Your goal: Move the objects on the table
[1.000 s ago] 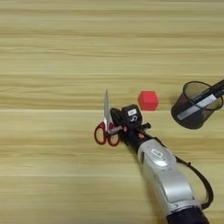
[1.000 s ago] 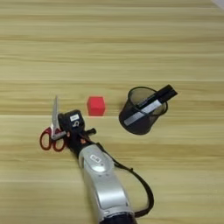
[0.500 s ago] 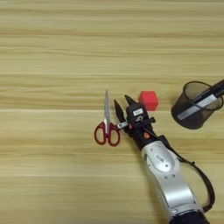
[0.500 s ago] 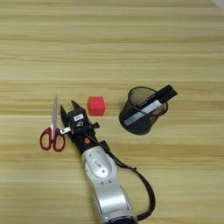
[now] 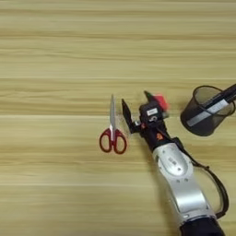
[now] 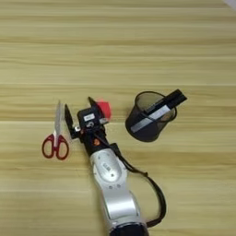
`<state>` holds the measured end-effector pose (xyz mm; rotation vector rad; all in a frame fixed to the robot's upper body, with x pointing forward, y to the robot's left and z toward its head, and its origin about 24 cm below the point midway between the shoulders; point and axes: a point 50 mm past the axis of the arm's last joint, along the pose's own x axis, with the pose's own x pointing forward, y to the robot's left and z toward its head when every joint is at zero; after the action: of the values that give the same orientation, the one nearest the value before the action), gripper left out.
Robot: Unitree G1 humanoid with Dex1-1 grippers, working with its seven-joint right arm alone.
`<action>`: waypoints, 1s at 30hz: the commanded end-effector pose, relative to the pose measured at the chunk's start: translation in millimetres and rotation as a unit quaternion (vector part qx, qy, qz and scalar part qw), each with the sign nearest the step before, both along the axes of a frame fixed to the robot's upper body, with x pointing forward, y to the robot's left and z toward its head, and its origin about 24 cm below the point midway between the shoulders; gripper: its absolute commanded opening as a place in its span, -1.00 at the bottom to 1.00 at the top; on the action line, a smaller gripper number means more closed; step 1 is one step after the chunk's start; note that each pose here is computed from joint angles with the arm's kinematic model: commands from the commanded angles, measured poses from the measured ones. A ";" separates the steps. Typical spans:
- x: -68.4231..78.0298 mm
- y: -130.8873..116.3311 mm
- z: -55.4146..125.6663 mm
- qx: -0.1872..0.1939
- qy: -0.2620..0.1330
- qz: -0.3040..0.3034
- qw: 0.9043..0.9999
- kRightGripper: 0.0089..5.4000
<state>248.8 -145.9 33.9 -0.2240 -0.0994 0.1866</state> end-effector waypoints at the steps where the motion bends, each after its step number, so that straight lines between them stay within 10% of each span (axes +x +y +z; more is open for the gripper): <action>1: 21.6 -6.5 33.8 0.010 -0.072 -0.020 0.997 0.49; 12: 34.2 -20.6 31.9 0.023 -0.070 -0.053 0.996 0.99; 30: 40.2 -29.9 9.5 0.056 0.001 -0.082 0.995 0.99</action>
<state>271.8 -177.6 16.5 -0.1208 0.0146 0.0166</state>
